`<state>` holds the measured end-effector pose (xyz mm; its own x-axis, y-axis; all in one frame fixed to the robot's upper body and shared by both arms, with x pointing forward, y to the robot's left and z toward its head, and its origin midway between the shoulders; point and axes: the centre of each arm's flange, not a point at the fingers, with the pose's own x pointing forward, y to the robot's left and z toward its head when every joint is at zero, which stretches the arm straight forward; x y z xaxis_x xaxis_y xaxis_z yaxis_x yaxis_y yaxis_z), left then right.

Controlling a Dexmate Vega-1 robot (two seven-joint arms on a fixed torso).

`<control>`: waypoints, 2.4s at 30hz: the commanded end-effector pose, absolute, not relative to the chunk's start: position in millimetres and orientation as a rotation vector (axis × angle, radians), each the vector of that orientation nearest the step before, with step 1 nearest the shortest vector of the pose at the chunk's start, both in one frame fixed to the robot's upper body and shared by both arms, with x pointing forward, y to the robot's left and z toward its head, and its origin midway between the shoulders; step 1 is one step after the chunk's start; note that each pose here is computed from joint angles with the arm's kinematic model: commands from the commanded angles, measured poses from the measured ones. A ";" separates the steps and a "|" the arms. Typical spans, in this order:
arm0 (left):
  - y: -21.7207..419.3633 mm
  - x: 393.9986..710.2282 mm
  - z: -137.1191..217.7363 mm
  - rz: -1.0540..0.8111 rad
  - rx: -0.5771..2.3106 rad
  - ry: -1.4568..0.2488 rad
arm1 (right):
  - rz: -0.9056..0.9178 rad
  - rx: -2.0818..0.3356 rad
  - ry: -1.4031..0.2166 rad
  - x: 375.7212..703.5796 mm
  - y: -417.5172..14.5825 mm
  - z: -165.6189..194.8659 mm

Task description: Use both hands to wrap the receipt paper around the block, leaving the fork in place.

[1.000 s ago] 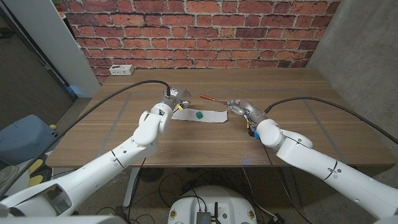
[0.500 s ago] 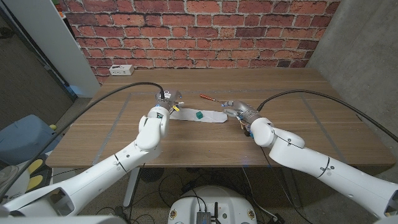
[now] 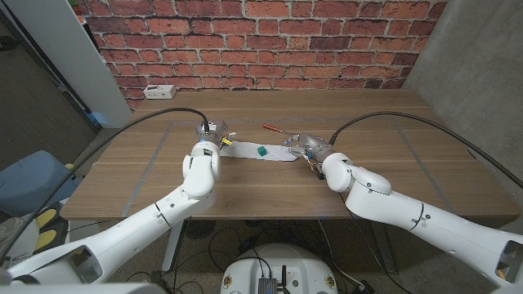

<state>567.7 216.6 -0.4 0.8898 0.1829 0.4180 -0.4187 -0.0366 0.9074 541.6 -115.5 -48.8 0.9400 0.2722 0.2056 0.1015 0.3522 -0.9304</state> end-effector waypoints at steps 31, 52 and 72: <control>241.9 611.5 3.9 0.244 1.152 -0.001 | 0.155 -1.295 -0.199 562.9 -107.5 -53.0; 224.5 601.7 9.1 0.291 1.192 -0.098 | 0.152 -1.281 -0.186 565.0 -114.0 -55.0; 221.3 596.9 9.4 0.349 1.135 -0.197 | 0.150 -1.276 -0.177 560.0 -120.3 -56.4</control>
